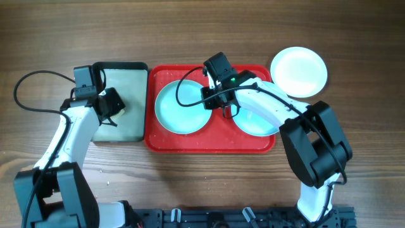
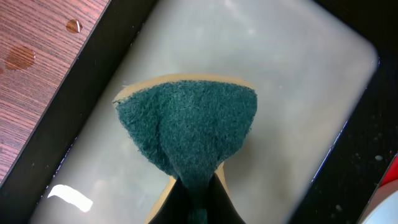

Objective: Clean dirty plates on tray and stack at the side
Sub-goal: 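Lift the blue plate off the red tray with the right gripper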

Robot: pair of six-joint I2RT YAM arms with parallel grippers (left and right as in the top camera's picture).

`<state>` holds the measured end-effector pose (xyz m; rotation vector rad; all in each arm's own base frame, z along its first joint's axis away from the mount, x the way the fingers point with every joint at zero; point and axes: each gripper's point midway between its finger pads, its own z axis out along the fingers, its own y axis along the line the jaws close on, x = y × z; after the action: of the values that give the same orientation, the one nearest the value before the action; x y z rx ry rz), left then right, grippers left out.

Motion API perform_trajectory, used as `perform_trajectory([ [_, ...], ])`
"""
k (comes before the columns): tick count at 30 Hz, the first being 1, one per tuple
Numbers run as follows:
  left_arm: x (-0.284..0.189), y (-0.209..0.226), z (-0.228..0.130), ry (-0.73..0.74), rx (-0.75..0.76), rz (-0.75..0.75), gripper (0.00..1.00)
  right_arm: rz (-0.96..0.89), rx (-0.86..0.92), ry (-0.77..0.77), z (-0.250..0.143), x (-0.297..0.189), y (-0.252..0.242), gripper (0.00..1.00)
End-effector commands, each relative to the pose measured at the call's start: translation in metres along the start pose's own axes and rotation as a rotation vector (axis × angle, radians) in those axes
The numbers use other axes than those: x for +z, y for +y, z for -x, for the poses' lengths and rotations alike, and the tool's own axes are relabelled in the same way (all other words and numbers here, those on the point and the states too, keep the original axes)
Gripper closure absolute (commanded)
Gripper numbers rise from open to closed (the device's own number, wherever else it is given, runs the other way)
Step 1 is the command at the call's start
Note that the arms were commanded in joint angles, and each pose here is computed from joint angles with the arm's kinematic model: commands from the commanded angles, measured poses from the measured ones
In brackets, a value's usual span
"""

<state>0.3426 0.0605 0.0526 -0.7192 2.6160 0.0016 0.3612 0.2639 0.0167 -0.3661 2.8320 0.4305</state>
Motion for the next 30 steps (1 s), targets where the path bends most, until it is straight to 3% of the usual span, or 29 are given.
perform_trajectory([
  [1, -0.005, -0.002, 0.002, -0.013, 0.011, -0.02, 0.96, 0.0, 0.009, 0.033, -0.01, 0.008, -0.001, 0.79],
  [5, -0.005, -0.002, 0.002, -0.013, 0.011, -0.02, 0.96, -0.008, 0.056, 0.05, -0.014, 0.016, -0.004, 0.89],
  [6, -0.005, -0.002, 0.002, -0.013, 0.011, -0.02, 0.96, -0.008, 0.057, 0.049, -0.013, 0.017, -0.004, 0.96],
  [13, -0.005, -0.002, 0.002, -0.013, 0.011, -0.02, 0.96, -0.001, 0.061, -0.015, 0.011, -0.003, -0.001, 0.96],
  [24, -0.005, -0.002, 0.002, -0.012, 0.008, -0.02, 0.96, -0.145, 0.0, -0.228, 0.064, -0.092, -0.006, 0.96],
  [30, -0.005, -0.001, -0.001, -0.001, 0.008, -0.016, 0.96, -0.091, 0.021, -0.367, 0.113, -0.148, 0.02, 0.96],
])
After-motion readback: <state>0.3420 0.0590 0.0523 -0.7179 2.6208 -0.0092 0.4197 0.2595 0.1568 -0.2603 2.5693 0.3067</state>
